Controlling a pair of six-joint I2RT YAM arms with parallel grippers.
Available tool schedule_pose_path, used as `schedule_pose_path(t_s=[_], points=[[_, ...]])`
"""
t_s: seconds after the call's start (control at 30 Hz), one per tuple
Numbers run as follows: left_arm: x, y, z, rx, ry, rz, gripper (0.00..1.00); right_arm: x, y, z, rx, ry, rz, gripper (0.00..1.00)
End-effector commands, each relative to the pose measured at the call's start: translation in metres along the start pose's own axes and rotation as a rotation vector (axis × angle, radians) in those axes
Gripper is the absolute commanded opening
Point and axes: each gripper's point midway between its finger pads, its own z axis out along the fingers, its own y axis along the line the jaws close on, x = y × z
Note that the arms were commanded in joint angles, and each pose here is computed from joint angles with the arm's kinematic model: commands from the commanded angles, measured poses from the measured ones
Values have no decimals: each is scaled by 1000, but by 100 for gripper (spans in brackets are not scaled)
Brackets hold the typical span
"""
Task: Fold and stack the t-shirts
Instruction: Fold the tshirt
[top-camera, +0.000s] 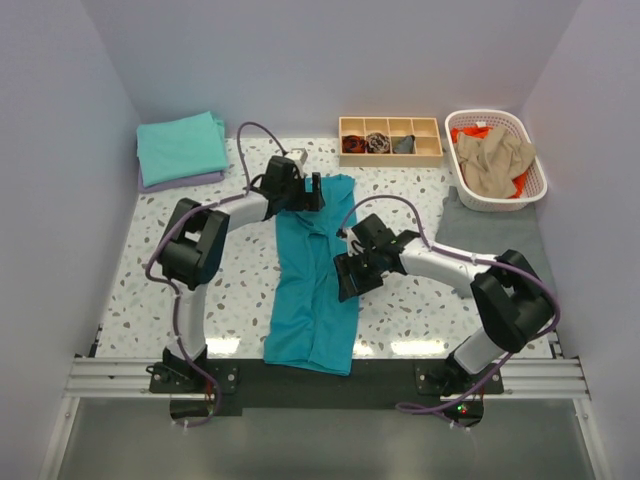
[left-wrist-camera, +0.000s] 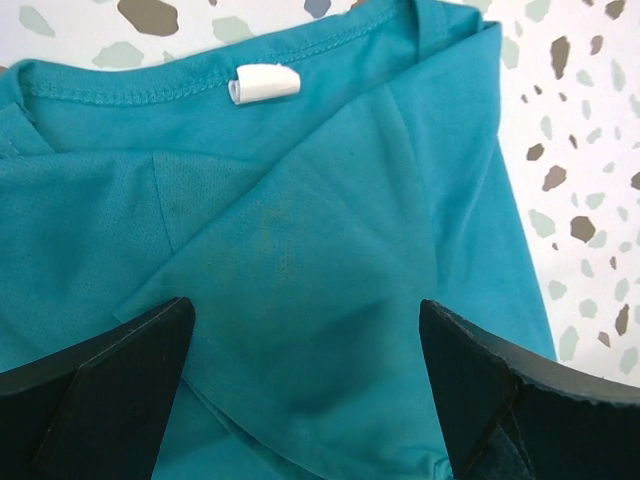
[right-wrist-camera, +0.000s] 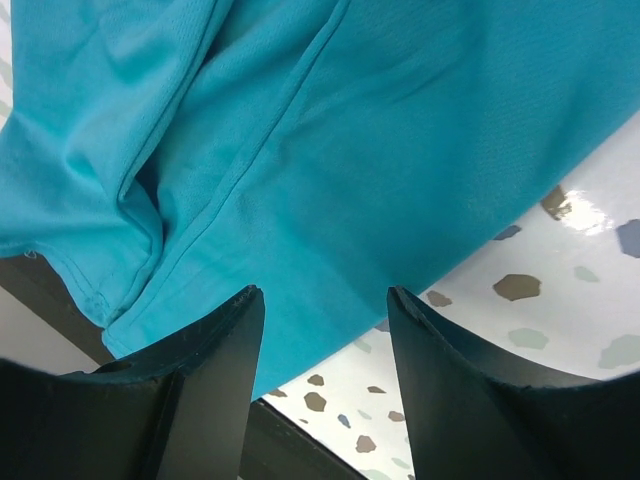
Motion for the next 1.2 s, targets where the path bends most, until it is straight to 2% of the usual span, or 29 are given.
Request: schedule_pose_path(t_s=[0.0, 0.1, 0.33, 0.43, 0.6, 0.8, 1.0, 1.17], points=[[-15, 0, 13, 26, -23, 34, 100, 11, 13, 2, -37, 29, -16, 57], [-13, 9, 22, 12, -5, 37, 100, 21, 9, 8, -12, 65, -13, 57], [-28, 23, 35, 8, -21, 41, 100, 42, -50, 11, 318, 127, 60, 57], [-34, 30, 38, 5, -11, 48, 100, 46, -59, 12, 368, 134, 83, 57], [-49, 34, 49, 29, -17, 60, 100, 36, -77, 11, 480, 100, 90, 57], [-72, 25, 55, 73, -57, 93, 100, 4, -69, 4, 461, 30, -5, 57], [-107, 3, 17, 120, -157, 143, 100, -36, -38, -16, 342, -93, -113, 57], [-159, -26, -49, 153, -329, 193, 100, -62, -15, -54, 289, -239, -137, 58]])
